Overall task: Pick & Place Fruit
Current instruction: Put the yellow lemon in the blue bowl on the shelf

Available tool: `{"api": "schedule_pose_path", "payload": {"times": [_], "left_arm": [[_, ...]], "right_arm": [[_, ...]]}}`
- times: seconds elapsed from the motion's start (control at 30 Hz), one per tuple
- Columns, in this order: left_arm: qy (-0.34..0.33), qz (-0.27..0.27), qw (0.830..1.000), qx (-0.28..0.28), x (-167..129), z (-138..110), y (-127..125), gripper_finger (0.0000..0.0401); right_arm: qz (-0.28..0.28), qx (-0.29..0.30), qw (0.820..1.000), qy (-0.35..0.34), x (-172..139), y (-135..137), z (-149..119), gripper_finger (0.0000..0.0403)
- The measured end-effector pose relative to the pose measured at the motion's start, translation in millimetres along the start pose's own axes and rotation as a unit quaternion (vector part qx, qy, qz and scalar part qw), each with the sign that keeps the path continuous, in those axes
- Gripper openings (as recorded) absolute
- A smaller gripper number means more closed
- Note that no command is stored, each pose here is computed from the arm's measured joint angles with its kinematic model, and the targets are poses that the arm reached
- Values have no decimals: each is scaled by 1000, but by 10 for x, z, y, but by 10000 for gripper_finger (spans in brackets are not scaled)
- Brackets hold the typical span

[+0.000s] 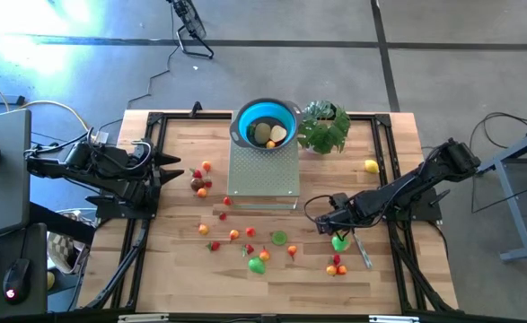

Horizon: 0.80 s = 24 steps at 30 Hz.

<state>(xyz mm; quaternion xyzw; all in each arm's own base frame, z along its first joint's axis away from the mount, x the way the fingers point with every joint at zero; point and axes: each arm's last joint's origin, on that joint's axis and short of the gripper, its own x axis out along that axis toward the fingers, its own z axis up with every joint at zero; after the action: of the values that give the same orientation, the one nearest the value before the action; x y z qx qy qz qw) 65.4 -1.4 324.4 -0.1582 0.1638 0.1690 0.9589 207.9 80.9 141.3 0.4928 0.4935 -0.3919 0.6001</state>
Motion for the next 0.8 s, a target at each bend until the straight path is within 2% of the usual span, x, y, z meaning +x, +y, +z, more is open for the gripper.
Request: {"api": "schedule_pose_path", "payload": {"times": [0.67,0.8], "left_arm": [[-2,3,1000,0,0,1,1,205],[-2,3,1000,0,0,1,1,205]], "right_arm": [[1,-1,1000,-9,0,1,5,248],[1,21,1000,-7,0,1,5,248]]}}
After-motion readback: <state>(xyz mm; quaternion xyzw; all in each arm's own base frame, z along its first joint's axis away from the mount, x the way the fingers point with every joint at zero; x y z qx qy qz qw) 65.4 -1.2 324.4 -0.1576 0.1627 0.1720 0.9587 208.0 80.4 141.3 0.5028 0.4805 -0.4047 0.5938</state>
